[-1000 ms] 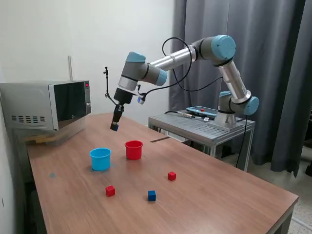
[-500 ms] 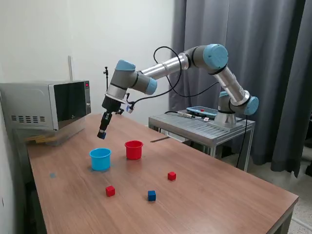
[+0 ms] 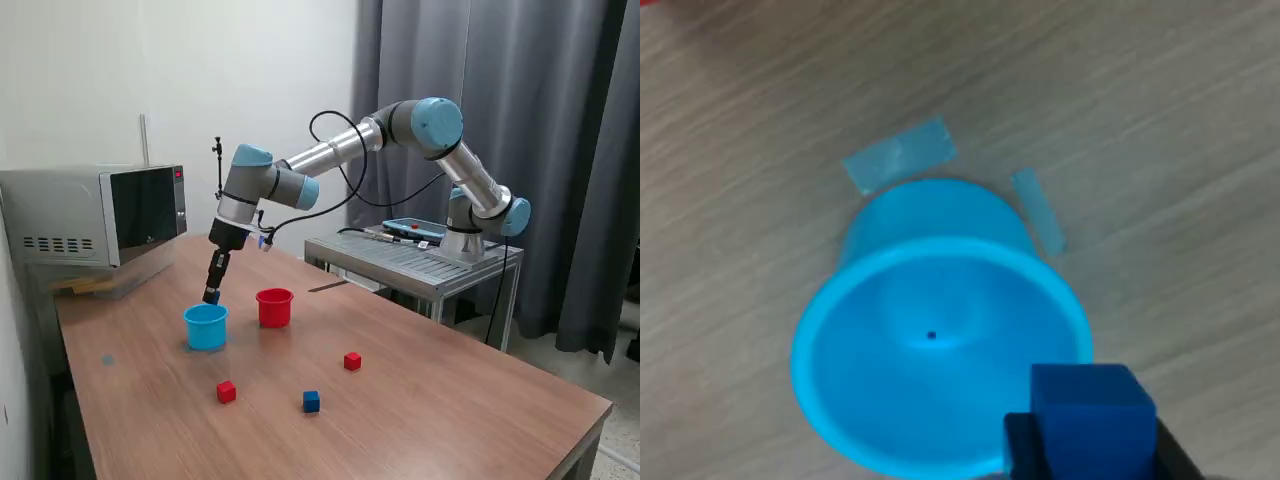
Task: Place red objects in the red bin, and blue objects in the blue bin.
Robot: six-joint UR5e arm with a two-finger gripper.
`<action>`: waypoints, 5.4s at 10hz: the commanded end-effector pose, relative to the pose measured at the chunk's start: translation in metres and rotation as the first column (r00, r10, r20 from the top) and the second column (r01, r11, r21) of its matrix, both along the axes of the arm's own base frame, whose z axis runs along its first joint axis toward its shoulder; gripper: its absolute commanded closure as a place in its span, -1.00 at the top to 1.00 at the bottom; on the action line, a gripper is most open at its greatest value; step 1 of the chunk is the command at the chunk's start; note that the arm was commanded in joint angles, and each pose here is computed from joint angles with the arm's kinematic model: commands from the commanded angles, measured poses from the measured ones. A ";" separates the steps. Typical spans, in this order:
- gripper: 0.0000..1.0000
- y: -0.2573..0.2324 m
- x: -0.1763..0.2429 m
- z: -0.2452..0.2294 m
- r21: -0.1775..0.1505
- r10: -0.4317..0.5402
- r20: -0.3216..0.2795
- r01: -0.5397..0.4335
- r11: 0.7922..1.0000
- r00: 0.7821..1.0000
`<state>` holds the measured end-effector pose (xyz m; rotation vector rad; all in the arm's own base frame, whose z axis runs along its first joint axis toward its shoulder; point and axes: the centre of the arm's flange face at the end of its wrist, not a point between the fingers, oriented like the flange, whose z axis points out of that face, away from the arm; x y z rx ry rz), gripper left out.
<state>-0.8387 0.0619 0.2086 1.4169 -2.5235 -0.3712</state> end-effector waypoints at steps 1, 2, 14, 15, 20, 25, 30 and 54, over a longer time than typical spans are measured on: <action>-1.00 0.006 -0.005 -0.009 -0.001 -0.006 0.001 0.006 1.000 1.000; -1.00 0.017 -0.006 -0.009 0.000 -0.018 -0.002 0.018 1.000 1.000; 1.00 0.020 -0.004 -0.008 -0.015 -0.012 0.021 0.012 1.000 1.000; 1.00 -0.013 -0.005 -0.008 -0.080 0.038 0.079 -0.031 0.996 0.996; 1.00 -0.143 -0.007 0.040 -0.218 0.380 0.151 -0.344 0.913 0.913; 1.00 -0.214 0.027 0.075 -0.280 0.454 0.257 -0.384 0.880 0.853; 1.00 -0.229 0.040 0.118 -0.307 0.432 0.258 -0.351 0.885 0.864; 1.00 -0.274 0.023 -0.046 -0.197 0.324 0.275 -0.277 0.941 0.905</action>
